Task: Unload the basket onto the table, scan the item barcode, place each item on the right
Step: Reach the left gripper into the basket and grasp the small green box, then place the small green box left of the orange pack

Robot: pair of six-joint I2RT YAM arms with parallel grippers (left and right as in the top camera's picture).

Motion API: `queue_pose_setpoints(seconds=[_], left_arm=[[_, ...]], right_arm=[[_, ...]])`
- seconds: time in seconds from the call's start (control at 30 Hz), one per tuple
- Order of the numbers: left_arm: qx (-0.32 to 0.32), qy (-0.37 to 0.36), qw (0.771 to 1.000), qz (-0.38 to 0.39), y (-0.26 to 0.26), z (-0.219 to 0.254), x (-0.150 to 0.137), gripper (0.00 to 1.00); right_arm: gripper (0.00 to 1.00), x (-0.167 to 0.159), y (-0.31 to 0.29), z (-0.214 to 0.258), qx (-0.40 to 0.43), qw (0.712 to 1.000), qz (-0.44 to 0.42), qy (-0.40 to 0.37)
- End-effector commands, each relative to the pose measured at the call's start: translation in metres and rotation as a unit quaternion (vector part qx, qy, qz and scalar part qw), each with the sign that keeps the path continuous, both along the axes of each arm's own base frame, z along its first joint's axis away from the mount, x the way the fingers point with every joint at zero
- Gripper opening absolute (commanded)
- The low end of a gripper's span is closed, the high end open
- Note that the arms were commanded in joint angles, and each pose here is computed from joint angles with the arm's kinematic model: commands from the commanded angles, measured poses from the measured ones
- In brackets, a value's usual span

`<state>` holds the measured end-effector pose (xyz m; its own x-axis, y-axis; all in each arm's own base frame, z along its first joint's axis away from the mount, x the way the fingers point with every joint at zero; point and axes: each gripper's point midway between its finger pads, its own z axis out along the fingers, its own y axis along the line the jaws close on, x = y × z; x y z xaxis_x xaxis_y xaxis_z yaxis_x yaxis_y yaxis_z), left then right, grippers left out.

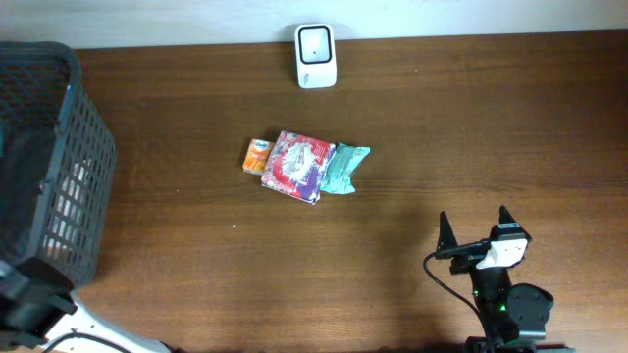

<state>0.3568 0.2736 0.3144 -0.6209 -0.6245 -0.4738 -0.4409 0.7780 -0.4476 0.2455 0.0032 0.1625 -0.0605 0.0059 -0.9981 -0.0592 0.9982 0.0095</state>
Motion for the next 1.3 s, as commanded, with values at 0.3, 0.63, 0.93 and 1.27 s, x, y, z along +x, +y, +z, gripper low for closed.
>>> queue_pose_setpoints(seconds=[0.3,0.63,0.93,1.27], left_arm=[[0.047,-0.277,0.934,-0.221,-0.183,0.18,0.005,0.0],[0.203,0.038,0.909,-0.361,-0.321,0.007,0.077,0.0],[0.296,0.171,0.858,-0.382,-0.306,-0.169,0.109,0.0],[0.214,0.163,0.872,-0.41,-0.338,-0.213,0.097,0.02]], right_arm=[[0.99,0.0,0.001,-0.003,0.002,1.0,0.0,0.002],[0.99,0.0,0.001,-0.003,0.002,1.0,0.0,0.002],[0.99,0.0,0.001,-0.003,0.002,1.0,0.0,0.002],[0.99,0.0,0.001,-0.003,0.002,1.0,0.0,0.002]])
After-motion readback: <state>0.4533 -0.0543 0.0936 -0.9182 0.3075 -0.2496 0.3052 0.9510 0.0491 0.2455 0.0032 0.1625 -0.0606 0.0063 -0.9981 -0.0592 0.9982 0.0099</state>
